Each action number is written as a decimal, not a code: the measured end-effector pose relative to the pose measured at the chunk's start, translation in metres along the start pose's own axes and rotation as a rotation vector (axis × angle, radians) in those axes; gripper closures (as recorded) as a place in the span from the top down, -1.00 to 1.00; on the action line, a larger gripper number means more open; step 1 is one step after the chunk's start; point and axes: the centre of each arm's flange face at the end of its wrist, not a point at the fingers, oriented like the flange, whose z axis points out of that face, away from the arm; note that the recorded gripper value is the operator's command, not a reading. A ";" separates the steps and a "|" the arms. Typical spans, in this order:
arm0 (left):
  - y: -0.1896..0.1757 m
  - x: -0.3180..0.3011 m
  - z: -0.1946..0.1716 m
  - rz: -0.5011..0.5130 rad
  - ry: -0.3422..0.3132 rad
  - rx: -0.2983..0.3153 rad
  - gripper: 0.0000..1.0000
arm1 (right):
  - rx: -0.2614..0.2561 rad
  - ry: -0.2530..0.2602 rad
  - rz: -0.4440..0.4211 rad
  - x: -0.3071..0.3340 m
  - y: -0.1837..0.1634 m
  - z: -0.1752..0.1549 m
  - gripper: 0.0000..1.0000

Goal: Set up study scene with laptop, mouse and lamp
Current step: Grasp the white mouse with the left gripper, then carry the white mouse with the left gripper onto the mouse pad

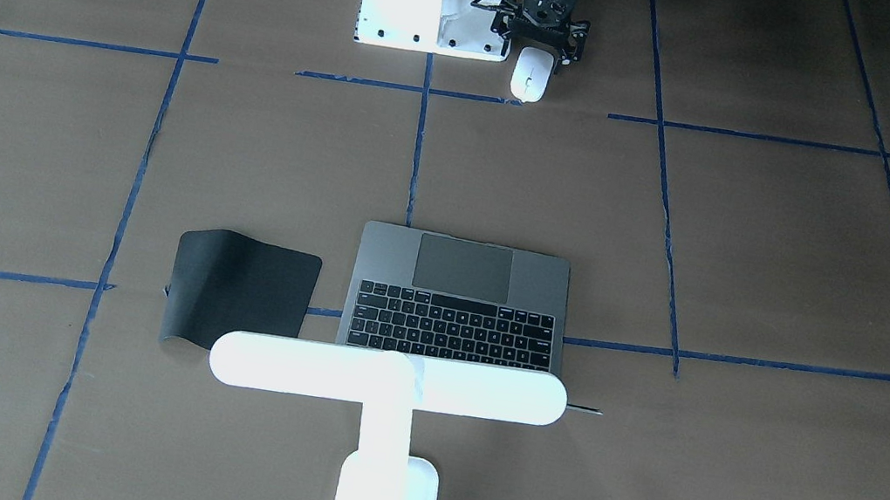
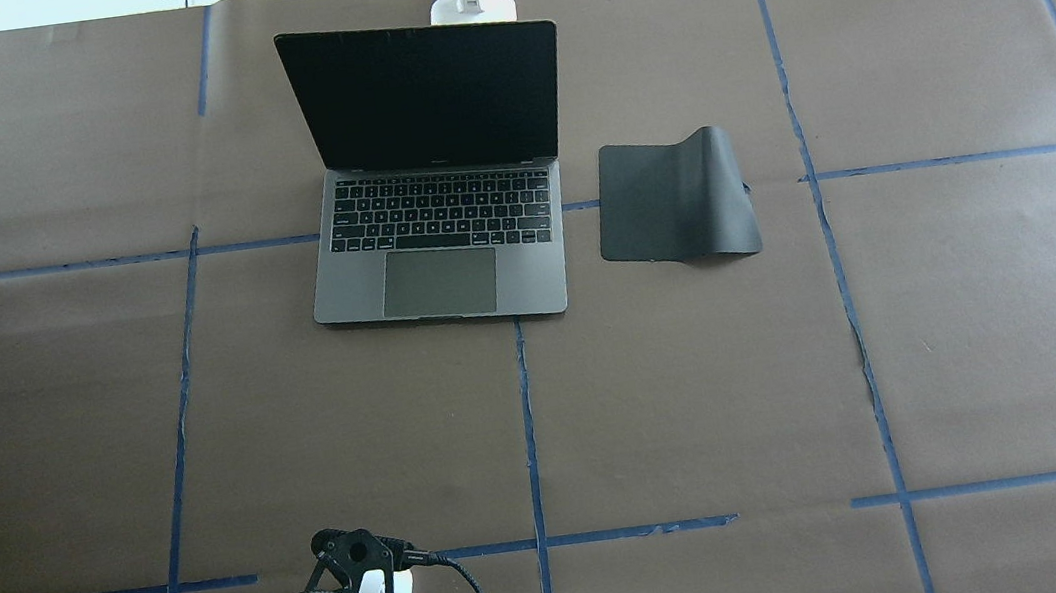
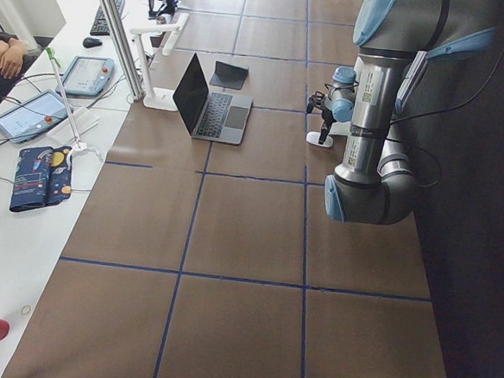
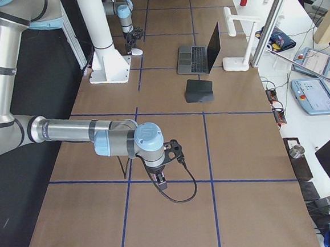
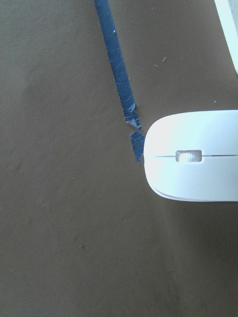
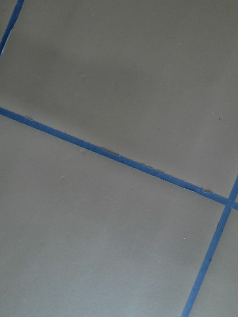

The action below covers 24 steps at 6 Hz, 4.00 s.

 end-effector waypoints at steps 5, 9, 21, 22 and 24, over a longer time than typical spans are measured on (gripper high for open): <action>0.000 -0.003 0.013 0.007 -0.024 -0.006 -0.53 | 0.000 -0.003 0.005 0.000 0.001 0.000 1.00; -0.033 -0.012 -0.025 -0.008 0.018 0.043 -0.64 | 0.002 -0.005 0.004 -0.001 0.001 -0.001 1.00; -0.364 0.181 -0.053 -0.156 0.026 0.183 -0.72 | -0.023 -0.010 0.175 0.006 -0.008 0.000 1.00; -0.398 0.208 -0.043 -0.180 0.032 0.195 -0.72 | -0.023 -0.010 0.175 0.006 -0.008 0.000 1.00; -0.440 0.240 -0.025 -0.224 0.045 0.221 -0.71 | -0.027 -0.011 0.179 0.008 -0.008 0.001 1.00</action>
